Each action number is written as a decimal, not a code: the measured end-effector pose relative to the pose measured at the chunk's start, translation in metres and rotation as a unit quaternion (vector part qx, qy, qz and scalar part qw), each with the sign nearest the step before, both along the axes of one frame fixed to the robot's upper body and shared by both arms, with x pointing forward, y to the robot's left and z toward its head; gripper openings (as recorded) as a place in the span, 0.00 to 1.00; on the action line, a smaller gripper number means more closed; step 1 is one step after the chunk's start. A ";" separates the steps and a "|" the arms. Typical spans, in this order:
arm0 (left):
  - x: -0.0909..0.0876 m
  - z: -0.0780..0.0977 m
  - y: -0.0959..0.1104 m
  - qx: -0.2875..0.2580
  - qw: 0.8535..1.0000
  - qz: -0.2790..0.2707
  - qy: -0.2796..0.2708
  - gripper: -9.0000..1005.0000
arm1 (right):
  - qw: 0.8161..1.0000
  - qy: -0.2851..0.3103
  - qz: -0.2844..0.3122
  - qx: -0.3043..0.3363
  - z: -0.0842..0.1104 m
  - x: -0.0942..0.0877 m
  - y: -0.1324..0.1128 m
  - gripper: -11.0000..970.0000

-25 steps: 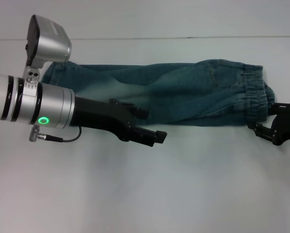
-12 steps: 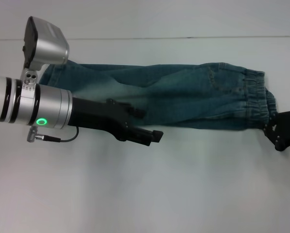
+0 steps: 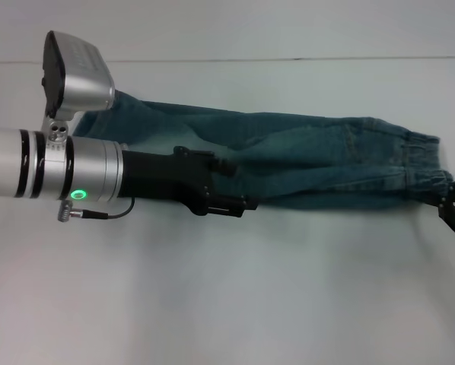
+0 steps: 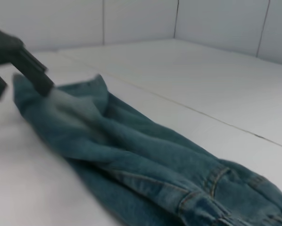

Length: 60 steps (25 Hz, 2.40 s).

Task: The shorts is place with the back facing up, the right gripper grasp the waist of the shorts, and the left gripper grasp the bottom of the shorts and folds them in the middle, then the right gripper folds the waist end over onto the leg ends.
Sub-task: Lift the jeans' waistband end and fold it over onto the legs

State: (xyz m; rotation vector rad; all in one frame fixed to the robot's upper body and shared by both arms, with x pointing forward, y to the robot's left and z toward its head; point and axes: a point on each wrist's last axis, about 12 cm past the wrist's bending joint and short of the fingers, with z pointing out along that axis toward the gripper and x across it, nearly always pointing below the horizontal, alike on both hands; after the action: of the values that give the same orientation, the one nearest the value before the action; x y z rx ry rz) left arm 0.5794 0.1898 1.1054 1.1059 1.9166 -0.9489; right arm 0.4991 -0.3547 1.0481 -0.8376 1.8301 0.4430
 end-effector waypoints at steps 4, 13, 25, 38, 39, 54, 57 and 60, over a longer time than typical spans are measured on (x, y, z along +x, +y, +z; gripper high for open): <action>-0.001 -0.006 -0.004 0.010 1.000 0.001 -0.002 0.80 | 1.000 0.014 0.010 0.018 0.006 -0.009 -0.003 0.05; -0.004 -0.026 -0.023 0.010 1.000 0.014 -0.024 0.78 | 0.997 0.040 0.026 0.057 0.024 -0.029 -0.012 0.06; 0.006 -0.030 -0.033 0.010 0.998 0.055 -0.030 0.65 | 0.997 0.045 0.045 0.054 0.035 -0.030 -0.013 0.06; 0.010 -0.040 -0.044 0.038 0.996 0.067 -0.032 0.17 | 0.997 0.045 0.037 0.041 0.045 -0.028 -0.019 0.07; 0.009 -0.041 -0.045 0.039 0.997 0.064 -0.032 0.15 | 0.998 0.045 0.036 0.041 0.048 -0.027 -0.020 0.07; -0.004 -0.052 -0.075 0.009 0.997 0.059 -0.044 0.01 | 0.996 0.010 0.077 0.052 0.103 0.016 -0.007 0.08; -0.007 -0.053 -0.082 0.003 0.997 0.056 -0.045 0.01 | 0.993 -0.008 0.095 0.068 0.119 0.037 0.000 0.08; -0.010 -0.054 -0.087 -0.004 0.997 0.056 -0.046 0.01 | 0.990 -0.027 0.112 0.076 0.134 0.057 0.007 0.08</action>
State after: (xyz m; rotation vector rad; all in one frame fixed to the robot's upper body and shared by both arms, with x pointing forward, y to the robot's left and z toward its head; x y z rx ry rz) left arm 0.5691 0.1027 1.0511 1.0100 1.8768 -0.8295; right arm 0.5562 -0.3480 1.1822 -0.9440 1.6365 0.6887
